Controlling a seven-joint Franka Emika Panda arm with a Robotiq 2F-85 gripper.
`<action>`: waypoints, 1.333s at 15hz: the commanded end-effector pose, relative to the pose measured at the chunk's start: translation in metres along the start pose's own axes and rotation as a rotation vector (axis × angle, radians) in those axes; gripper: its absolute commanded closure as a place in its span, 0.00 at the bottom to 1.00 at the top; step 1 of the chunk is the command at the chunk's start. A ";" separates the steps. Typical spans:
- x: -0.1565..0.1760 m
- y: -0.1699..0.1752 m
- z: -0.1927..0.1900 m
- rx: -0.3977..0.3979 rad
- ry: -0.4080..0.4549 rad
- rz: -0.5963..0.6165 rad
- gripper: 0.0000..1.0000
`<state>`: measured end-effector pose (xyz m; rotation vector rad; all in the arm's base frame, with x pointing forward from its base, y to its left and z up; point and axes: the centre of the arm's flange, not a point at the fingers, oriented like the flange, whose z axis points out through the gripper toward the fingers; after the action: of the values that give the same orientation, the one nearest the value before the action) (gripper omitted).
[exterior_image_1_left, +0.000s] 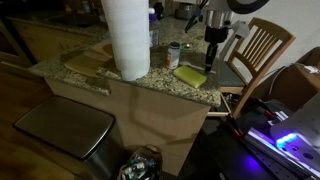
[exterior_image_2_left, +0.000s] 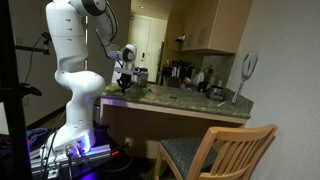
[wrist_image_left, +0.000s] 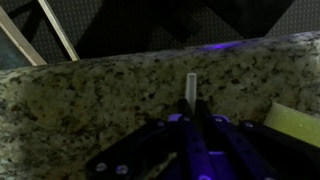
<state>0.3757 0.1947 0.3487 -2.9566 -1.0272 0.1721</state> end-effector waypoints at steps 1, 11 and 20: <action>0.000 0.006 0.013 -0.006 0.009 0.016 0.97; 0.005 0.001 -0.021 -0.039 0.138 0.028 0.44; -0.039 -0.011 -0.125 -0.136 0.270 0.037 0.07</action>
<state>0.3515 0.1824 0.4787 -3.0041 -0.9839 -0.3012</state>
